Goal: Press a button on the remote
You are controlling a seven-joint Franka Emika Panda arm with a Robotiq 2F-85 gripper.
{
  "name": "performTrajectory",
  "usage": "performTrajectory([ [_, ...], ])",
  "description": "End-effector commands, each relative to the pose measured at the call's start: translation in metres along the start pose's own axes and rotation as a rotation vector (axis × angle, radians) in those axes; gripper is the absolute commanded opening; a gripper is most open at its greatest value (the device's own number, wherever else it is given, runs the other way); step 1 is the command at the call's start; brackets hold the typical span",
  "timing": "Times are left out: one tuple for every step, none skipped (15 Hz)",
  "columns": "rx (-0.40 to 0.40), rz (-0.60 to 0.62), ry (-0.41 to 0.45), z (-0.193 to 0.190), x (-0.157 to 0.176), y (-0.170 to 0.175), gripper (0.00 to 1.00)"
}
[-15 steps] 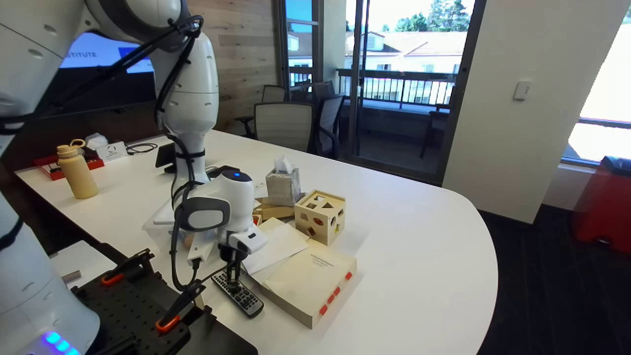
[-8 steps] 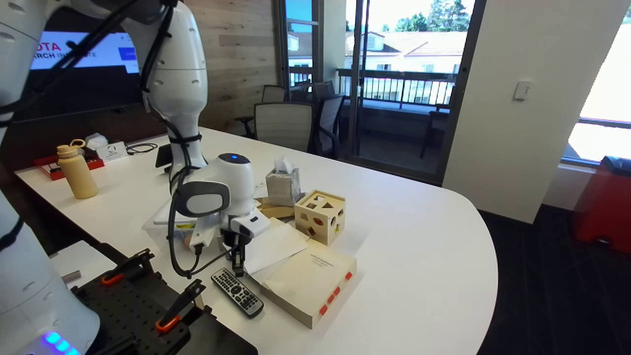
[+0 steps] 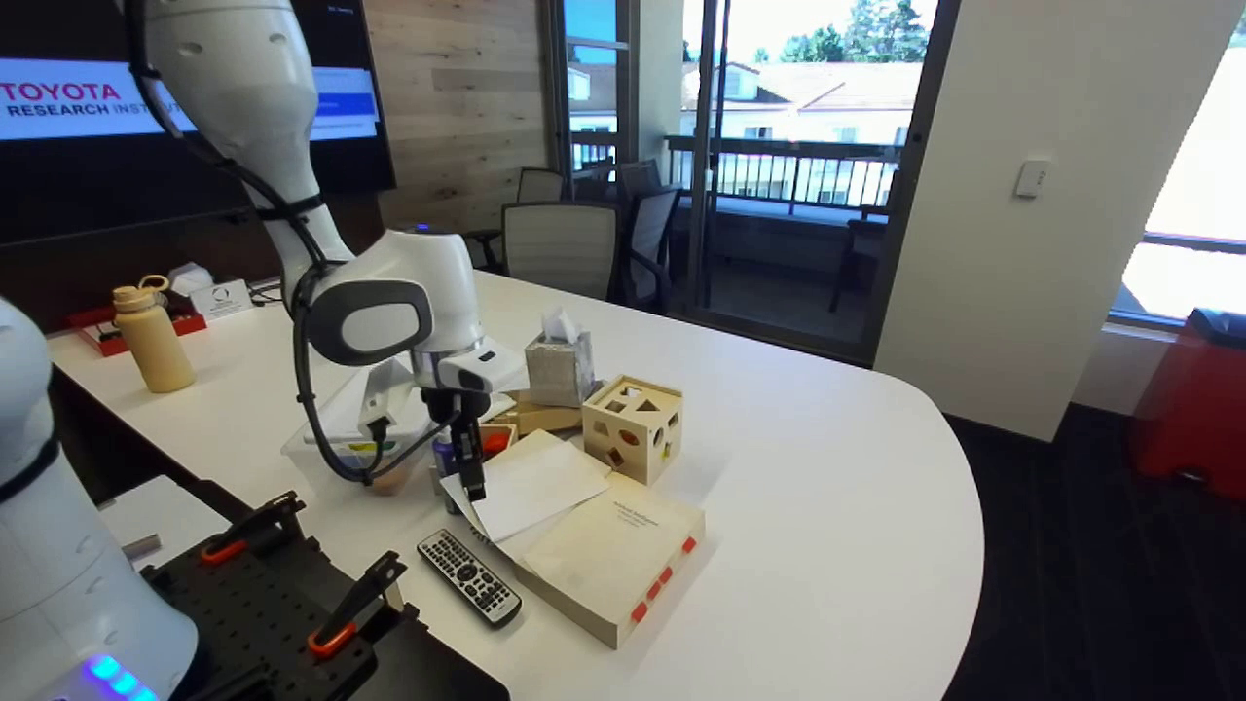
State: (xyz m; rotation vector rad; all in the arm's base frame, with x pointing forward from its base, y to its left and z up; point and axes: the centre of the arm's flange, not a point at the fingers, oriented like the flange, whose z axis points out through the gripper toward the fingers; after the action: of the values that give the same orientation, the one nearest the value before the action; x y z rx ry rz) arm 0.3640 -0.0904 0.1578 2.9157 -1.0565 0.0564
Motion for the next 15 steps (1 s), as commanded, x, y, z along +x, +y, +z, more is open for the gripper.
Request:
performTrajectory([
  [0.01, -0.048, 0.054, -0.077, -0.005, -0.01, 0.79],
  [0.02, -0.069, 0.075, -0.086, 0.0, -0.013, 0.86],
  [0.028, -0.085, 0.091, -0.095, 0.004, -0.017, 0.95],
  [0.031, -0.099, 0.102, -0.104, 0.005, -0.019, 0.99],
  [0.035, -0.113, 0.113, -0.11, 0.008, -0.021, 1.0],
  [0.04, -0.124, 0.12, -0.116, 0.011, -0.023, 1.0],
  [0.04, -0.131, 0.125, -0.124, 0.012, -0.024, 1.0],
  [0.043, -0.142, 0.124, -0.131, 0.013, -0.026, 1.0],
  [0.043, -0.147, 0.124, -0.137, 0.014, -0.028, 1.0],
  [0.045, -0.155, 0.119, -0.143, 0.014, -0.029, 1.0],
  [0.048, -0.153, 0.117, -0.15, 0.013, -0.031, 1.0],
  [0.046, -0.153, 0.12, -0.156, 0.012, -0.032, 1.0],
  [0.046, -0.149, 0.119, -0.162, 0.01, -0.033, 1.0],
  [0.05, -0.151, 0.115, -0.168, 0.008, -0.035, 1.0],
  [0.051, -0.15, 0.114, -0.17, 0.008, -0.037, 1.0],
])
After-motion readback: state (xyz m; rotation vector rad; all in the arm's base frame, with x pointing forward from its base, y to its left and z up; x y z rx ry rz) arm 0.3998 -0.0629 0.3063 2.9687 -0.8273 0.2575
